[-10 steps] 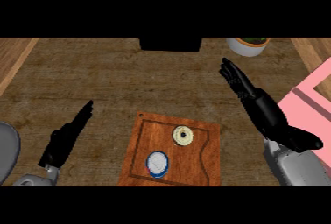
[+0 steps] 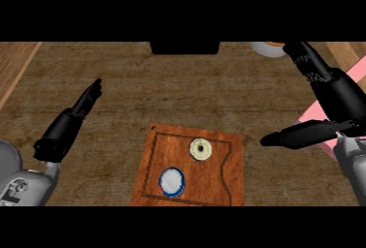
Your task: Pick the cupcake from the cutting board and place it in the cardboard box
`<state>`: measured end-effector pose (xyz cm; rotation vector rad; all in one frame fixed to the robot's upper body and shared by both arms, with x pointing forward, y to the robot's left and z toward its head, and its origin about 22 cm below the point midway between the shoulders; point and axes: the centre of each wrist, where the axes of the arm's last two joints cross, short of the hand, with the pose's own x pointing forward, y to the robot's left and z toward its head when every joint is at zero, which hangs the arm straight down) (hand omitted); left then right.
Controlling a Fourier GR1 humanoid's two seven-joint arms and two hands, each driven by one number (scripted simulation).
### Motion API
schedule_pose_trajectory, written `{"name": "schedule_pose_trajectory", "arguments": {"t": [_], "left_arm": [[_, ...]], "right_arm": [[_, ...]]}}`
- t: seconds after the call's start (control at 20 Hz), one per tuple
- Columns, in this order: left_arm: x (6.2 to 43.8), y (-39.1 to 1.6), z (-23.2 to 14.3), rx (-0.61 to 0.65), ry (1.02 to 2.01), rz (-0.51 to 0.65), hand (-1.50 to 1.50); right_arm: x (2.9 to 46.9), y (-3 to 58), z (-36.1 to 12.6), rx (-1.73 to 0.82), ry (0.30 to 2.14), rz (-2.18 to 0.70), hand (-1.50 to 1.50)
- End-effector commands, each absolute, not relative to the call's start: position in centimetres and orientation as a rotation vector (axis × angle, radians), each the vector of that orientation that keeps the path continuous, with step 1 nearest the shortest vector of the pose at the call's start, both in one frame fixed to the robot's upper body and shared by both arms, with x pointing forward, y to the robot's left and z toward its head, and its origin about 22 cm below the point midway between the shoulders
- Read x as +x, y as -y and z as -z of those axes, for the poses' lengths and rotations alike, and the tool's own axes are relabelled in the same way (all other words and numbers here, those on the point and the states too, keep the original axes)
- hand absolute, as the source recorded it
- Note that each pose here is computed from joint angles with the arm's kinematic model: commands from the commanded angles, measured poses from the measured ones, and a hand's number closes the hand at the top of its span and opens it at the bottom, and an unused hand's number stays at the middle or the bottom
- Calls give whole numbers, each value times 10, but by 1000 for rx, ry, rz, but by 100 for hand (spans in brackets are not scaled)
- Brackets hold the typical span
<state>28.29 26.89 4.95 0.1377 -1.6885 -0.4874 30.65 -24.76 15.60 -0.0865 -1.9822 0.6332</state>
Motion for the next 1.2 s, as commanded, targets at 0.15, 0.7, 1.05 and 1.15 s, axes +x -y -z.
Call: {"name": "schedule_pose_trajectory", "arguments": {"t": [0.15,0.7,1.05,1.15], "left_arm": [[281,-271,-64,89,1748,539,0],[285,-273,-57,103,1749,540,0],[293,-261,-54,112,1752,540,0],[292,-257,-71,87,1748,522,0]], "right_arm": [[301,283,-123,-206,2011,-931,-150],[292,212,-157,-432,1709,-1565,-150],[258,135,-170,-513,1531,-1786,-150],[245,124,-176,-550,1480,-1824,-150]]}}
